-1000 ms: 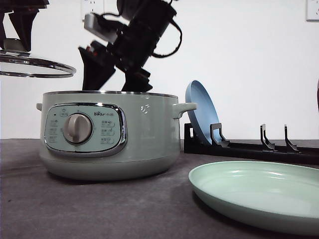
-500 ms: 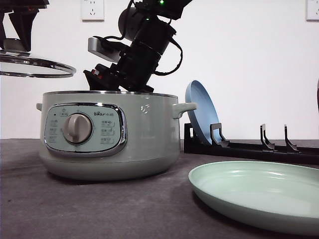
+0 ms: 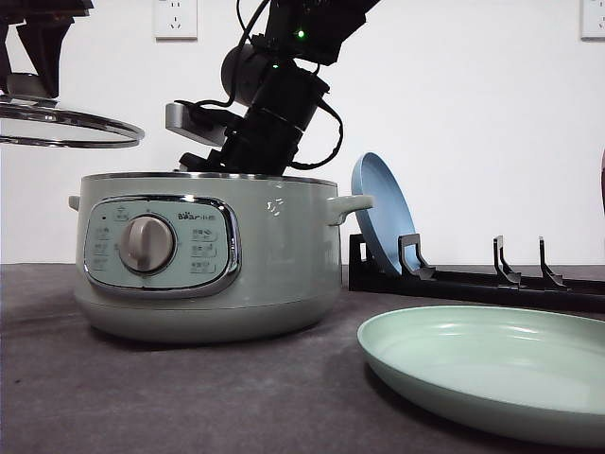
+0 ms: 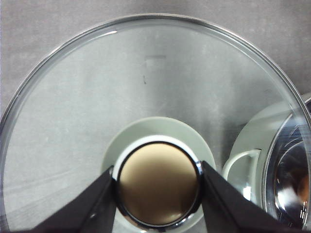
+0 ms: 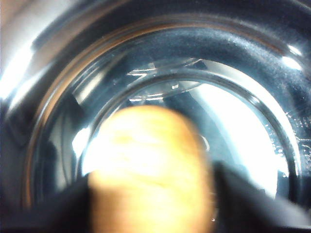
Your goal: Transfer potato from steamer to green plate
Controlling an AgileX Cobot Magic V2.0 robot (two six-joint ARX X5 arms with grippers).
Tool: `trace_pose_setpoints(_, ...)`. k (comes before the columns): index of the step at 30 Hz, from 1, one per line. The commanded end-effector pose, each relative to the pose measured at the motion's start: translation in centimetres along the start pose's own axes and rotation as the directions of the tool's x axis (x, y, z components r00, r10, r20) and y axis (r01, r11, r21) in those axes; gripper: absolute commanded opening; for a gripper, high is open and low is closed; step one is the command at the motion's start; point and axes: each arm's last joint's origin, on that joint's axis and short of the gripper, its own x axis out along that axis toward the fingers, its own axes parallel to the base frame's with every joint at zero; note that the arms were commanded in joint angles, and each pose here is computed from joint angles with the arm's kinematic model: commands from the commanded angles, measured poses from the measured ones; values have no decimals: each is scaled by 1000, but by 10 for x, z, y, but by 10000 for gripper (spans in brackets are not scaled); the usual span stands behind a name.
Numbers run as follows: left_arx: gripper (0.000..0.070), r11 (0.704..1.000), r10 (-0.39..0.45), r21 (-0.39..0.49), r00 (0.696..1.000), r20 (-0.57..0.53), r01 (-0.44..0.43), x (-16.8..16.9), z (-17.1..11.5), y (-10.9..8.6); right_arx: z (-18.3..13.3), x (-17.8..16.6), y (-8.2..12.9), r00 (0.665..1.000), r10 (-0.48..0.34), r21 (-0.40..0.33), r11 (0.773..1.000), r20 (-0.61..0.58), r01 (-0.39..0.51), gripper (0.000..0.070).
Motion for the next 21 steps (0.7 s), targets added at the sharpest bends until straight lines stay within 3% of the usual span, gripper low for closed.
trace_pose_setpoints(1,0,1000,6,-13,998,70,-6,-12,7,2,4,7,2,1000,4,-6,1000,6,-4,268)
trace_pose_setpoints(8,0,1000,6,-13,998,70,-6,-12,7,2,20,-25,4,999,-10,28,1000,46,9,264)
trace_pose_setpoints(14,0,1000,6,-13,998,70,-5,-11,7,2,33,-94,20,995,-32,24,999,90,30,264)
trace_pose_setpoints(21,0,1000,6,-13,998,67,-5,-11,7,2,17,-190,39,989,-72,50,997,131,66,264)
